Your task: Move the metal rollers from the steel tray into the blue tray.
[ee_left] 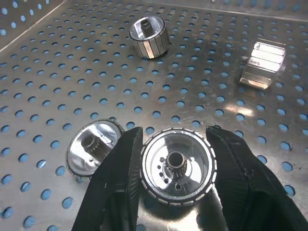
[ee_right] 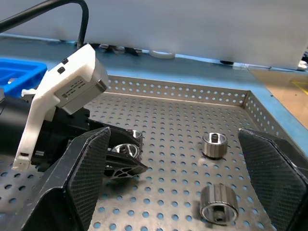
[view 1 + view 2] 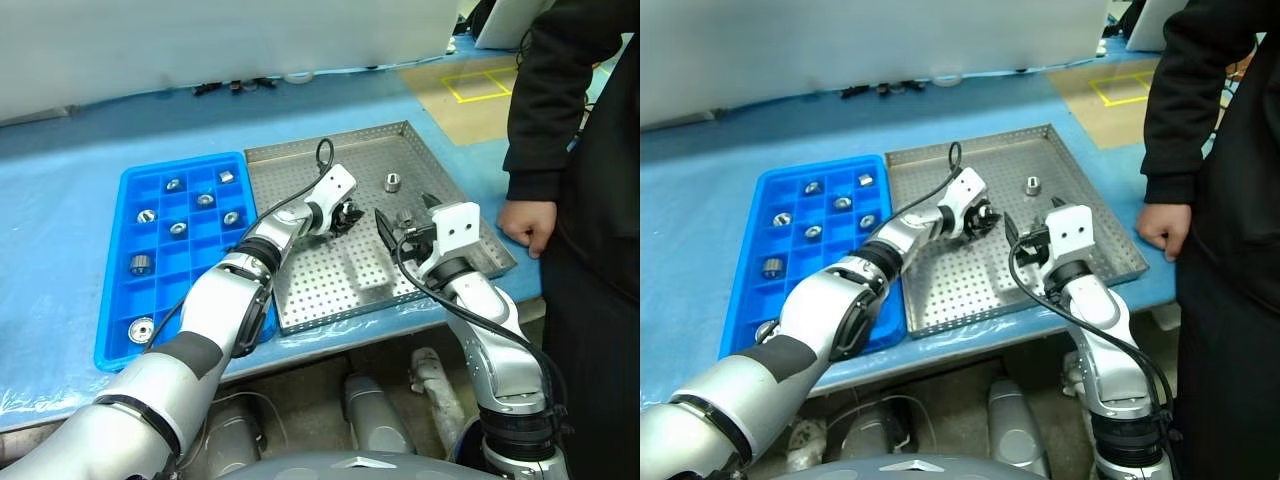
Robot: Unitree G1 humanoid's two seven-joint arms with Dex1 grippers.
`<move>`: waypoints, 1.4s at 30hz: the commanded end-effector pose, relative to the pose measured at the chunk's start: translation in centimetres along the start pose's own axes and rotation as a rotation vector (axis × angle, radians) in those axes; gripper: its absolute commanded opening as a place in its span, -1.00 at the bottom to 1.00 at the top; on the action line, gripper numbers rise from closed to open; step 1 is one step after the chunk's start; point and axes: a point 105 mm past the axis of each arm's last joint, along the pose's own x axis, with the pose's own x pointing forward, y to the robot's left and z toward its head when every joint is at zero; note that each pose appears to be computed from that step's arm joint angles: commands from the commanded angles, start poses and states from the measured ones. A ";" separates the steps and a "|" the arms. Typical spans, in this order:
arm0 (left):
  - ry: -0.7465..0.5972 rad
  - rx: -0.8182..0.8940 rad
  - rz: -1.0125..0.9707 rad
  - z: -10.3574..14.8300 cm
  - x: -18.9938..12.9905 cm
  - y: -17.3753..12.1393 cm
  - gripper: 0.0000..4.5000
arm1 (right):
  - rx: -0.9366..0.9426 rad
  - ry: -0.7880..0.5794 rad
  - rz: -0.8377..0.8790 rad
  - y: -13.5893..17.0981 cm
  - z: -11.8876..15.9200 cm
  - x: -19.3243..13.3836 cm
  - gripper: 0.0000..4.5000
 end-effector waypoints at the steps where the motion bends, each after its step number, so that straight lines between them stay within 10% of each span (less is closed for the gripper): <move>1: -0.080 0.034 -0.013 2.3 -0.5 0.8 -0.23 | 0.001 -0.056 0.025 0.5 1.2 0.1 1.00; 14: -0.313 -0.060 -0.263 7.8 -3.7 1.6 -0.23 | 0.008 -0.064 0.060 1.0 1.1 0.6 1.00; 24: -0.447 -0.164 -0.217 11.3 -13.4 9.0 -0.23 | 0.016 -0.092 0.194 2.5 1.5 3.0 1.00; 42: -0.409 -0.443 0.035 4.3 -27.7 4.3 -0.23 | 0.076 -0.143 0.568 7.9 2.7 6.8 1.00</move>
